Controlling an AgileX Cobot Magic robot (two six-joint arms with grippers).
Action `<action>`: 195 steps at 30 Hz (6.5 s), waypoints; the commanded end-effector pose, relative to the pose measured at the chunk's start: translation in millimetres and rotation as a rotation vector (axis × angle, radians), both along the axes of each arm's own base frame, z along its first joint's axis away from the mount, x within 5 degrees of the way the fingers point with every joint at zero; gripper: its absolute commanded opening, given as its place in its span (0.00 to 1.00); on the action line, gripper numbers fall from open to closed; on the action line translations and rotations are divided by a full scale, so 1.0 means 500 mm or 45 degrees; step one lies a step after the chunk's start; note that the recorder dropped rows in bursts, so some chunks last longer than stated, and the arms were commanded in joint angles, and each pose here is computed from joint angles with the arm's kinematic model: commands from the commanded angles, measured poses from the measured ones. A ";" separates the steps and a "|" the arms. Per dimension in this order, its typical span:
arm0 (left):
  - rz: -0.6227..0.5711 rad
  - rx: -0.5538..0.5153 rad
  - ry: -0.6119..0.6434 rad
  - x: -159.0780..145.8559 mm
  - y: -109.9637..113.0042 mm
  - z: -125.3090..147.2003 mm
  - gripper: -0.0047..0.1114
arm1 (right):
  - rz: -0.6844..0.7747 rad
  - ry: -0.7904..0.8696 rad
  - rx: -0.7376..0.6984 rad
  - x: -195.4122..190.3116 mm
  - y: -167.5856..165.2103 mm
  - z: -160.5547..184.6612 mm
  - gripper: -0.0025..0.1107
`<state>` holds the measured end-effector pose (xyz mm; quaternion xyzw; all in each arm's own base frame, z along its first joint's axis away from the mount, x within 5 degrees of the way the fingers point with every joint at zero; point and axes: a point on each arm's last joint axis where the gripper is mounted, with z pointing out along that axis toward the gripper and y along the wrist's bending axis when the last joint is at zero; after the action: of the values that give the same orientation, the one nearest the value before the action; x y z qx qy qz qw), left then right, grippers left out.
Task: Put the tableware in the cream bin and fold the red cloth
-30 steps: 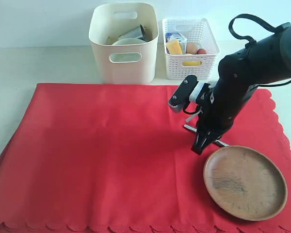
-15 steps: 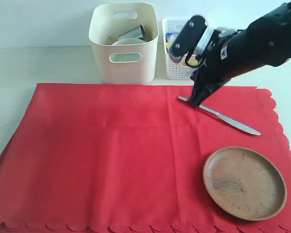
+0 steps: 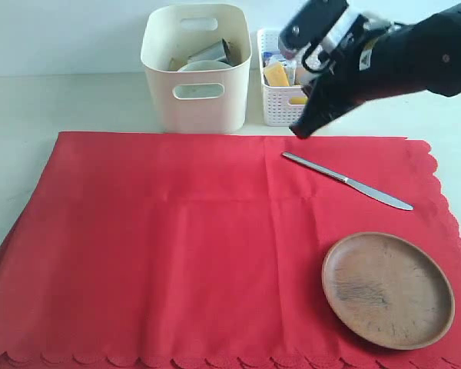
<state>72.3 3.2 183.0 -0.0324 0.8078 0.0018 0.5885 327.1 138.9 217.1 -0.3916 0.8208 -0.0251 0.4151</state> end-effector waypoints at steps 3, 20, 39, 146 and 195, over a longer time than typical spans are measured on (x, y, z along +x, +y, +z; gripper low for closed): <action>-0.001 -0.006 0.001 0.001 0.000 0.000 0.05 | -0.333 0.533 -0.125 0.040 -0.082 -0.093 0.02; -0.001 -0.006 0.001 0.001 0.000 0.000 0.05 | -0.515 0.584 0.024 0.070 -0.050 -0.180 0.45; -0.001 -0.006 0.001 0.001 0.000 0.000 0.05 | -0.504 0.589 -0.008 0.069 -0.052 -0.183 0.02; -0.001 -0.006 0.001 0.001 0.000 0.000 0.05 | 0.008 -0.033 1.024 0.362 0.143 0.077 0.02; -0.001 -0.006 0.001 0.001 0.000 0.000 0.05 | -0.531 1.012 0.006 -0.108 -0.130 0.013 0.02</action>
<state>72.3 3.2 183.0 -0.0324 0.8078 0.0018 0.5885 286.5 79.4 240.4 -0.2067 0.9735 0.0562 0.0801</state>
